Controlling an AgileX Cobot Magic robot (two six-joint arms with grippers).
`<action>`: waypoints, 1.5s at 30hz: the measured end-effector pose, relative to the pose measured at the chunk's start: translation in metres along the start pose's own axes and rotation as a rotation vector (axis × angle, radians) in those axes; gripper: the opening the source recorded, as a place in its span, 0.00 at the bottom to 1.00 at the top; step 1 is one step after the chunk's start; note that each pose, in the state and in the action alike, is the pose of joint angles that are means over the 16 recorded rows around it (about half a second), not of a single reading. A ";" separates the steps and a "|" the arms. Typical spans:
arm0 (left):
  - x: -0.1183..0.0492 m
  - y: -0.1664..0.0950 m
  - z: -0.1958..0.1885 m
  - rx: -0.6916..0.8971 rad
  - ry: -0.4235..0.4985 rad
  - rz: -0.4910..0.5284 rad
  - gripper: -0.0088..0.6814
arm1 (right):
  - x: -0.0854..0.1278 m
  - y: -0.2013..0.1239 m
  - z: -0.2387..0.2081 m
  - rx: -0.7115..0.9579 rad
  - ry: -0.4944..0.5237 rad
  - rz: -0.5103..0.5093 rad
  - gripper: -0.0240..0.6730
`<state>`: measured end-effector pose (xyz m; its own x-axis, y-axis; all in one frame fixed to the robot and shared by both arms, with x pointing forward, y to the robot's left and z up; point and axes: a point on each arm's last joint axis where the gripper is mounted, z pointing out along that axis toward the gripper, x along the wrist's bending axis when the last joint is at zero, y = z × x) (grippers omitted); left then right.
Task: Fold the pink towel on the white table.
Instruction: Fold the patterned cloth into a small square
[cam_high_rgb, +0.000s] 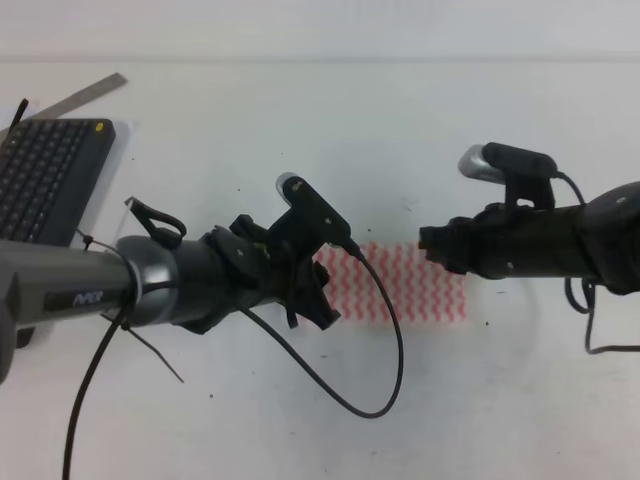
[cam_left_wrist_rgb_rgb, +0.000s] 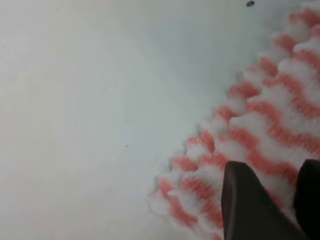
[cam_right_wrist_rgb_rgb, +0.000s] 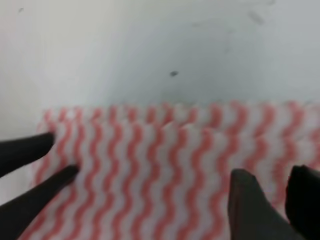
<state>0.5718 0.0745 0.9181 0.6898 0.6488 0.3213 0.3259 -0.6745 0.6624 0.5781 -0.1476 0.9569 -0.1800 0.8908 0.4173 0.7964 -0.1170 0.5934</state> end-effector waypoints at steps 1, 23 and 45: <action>0.001 0.001 -0.001 -0.003 0.004 0.000 0.34 | -0.001 0.000 0.000 0.008 0.007 0.004 0.28; 0.018 0.044 -0.030 -0.144 -0.001 -0.092 0.34 | -0.008 0.009 -0.005 0.016 0.040 0.038 0.28; 0.046 0.032 -0.015 -0.116 -0.113 -0.417 0.34 | -0.006 0.010 -0.006 0.030 0.067 0.040 0.28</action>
<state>0.6044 0.0880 0.9644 0.5833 0.8100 -0.0606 0.5204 -0.3153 0.7936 0.5842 -0.1566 0.9646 -0.1848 0.8542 0.4861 0.8206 -0.1380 0.5546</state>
